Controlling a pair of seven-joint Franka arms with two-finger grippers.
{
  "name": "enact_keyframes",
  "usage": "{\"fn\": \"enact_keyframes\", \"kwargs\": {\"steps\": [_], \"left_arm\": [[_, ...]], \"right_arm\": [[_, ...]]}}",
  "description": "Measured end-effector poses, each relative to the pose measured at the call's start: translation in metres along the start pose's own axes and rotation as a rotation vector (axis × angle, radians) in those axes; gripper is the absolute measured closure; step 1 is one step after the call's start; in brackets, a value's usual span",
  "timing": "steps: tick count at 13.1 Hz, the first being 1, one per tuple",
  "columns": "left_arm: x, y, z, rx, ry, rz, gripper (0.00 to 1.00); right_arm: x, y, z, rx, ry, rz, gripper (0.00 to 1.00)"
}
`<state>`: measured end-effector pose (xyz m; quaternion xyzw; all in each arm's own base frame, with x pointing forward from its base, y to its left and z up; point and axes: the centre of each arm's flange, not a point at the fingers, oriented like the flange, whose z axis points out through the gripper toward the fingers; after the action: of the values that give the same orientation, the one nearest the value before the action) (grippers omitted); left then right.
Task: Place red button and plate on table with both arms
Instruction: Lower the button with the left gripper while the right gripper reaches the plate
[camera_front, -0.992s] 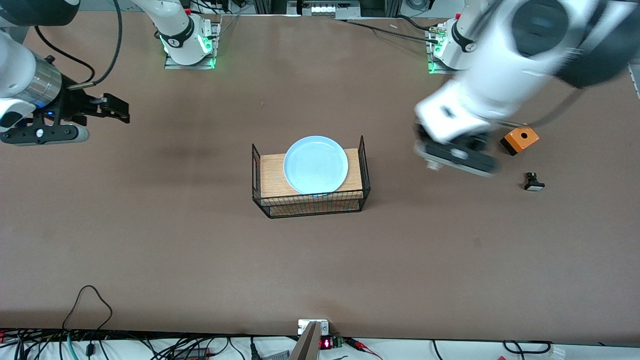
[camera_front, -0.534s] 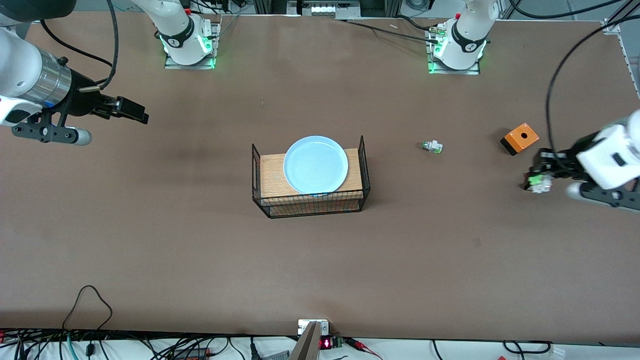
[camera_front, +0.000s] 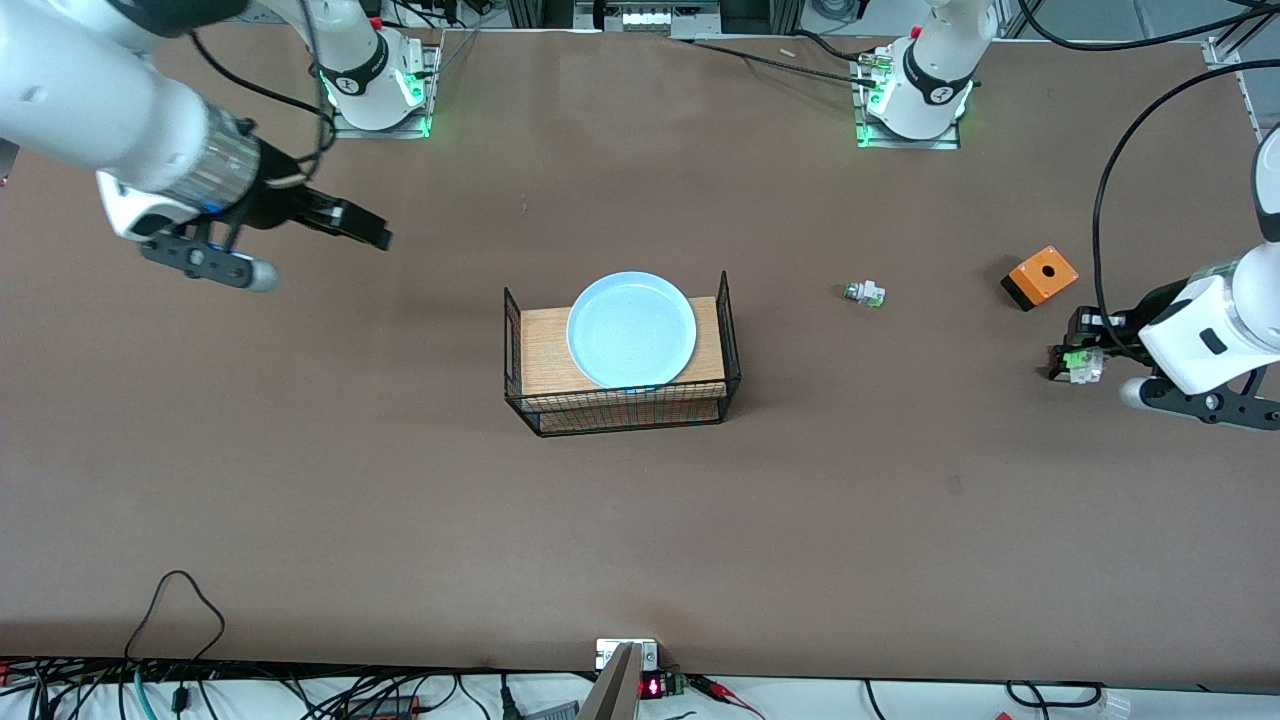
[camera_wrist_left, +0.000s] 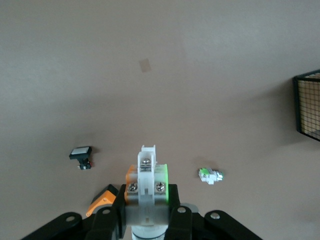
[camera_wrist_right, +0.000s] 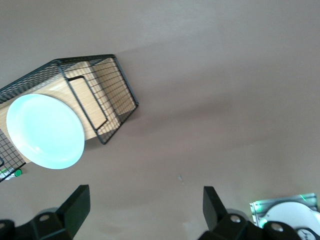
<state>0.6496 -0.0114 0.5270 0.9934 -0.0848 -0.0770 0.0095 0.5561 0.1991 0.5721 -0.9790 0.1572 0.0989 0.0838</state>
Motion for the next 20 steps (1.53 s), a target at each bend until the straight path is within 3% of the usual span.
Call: {"fn": "enact_keyframes", "kwargs": {"steps": [3,8,14,20], "left_arm": [[-0.005,0.022,0.004,0.036,-0.008,-0.03,0.66],[-0.016,0.023,0.015,0.053,-0.003,-0.07,0.66],[-0.042,-0.028,0.079,0.038,-0.006,-0.151,0.66],[-0.054,-0.019,0.181,0.034,-0.006,-0.133,0.66]], "right_arm": [[0.005,-0.03,0.025,0.02,0.023,-0.017,0.0],[-0.01,-0.097,0.091,0.014,0.017,0.151,0.0],[-0.03,-0.151,0.165,-0.008,0.012,0.32,0.0],[-0.01,-0.162,0.2,0.042,0.047,0.358,0.0]]}}
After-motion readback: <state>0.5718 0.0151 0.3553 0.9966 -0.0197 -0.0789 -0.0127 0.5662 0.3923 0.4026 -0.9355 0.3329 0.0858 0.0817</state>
